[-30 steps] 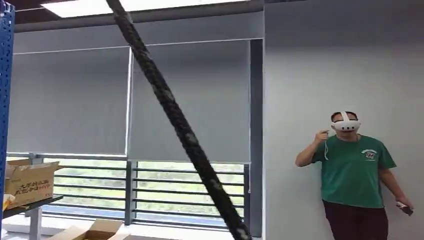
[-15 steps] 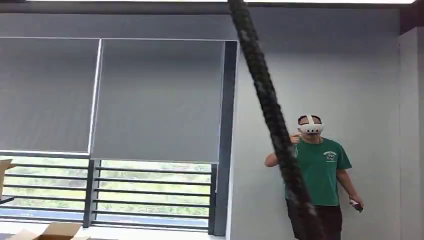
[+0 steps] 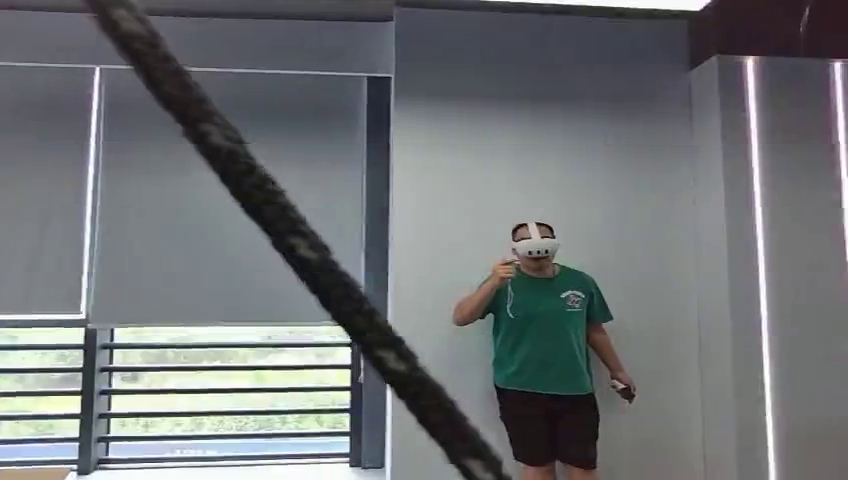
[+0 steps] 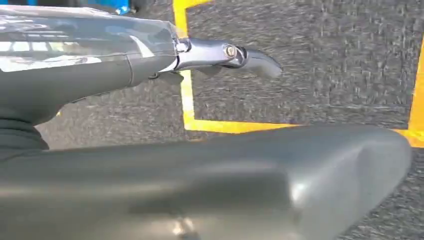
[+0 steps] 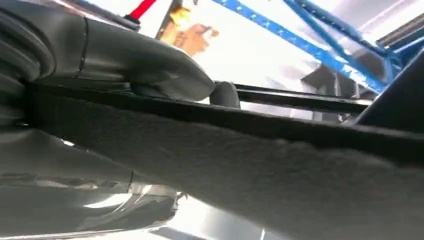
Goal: Take the parts from the cabinet and place them on the table.
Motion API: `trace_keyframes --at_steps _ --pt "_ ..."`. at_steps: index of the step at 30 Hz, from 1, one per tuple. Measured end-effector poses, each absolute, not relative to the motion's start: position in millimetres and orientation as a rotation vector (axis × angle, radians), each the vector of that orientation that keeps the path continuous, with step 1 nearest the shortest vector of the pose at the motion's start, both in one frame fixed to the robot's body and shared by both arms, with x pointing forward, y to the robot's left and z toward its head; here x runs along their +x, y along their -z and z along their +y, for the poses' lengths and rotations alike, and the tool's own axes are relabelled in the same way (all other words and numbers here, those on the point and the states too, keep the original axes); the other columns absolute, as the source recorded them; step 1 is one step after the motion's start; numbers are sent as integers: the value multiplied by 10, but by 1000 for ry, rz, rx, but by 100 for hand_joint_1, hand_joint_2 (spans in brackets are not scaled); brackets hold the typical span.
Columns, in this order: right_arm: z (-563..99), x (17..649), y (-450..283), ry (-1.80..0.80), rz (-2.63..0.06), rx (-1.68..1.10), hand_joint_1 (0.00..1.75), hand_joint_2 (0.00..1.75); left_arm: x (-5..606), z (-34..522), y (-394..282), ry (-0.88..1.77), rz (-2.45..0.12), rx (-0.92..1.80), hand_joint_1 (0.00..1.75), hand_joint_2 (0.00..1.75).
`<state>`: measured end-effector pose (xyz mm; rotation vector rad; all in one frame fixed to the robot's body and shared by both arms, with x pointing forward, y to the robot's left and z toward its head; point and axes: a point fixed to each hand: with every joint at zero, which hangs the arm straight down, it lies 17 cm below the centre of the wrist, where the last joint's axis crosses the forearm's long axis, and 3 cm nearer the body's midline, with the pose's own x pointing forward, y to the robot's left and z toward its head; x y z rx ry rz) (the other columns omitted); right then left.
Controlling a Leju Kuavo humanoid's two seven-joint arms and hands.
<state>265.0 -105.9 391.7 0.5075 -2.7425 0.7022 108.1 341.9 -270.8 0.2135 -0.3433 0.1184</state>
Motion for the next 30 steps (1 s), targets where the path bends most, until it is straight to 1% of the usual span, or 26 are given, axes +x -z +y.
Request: trace_keyframes --at_steps 16,25,30 --pt "-1110 2824 -3844 -700 -2714 449 175 175 1057 3422 2712 -102 -340 213 0 175" --pt "-1149 3182 -3752 -680 -2647 401 175 175 1113 3385 2704 -64 -350 200 0 175" --pt "-1003 3317 -3704 -697 -2611 409 175 175 1142 3385 2699 -52 -354 198 0 175"
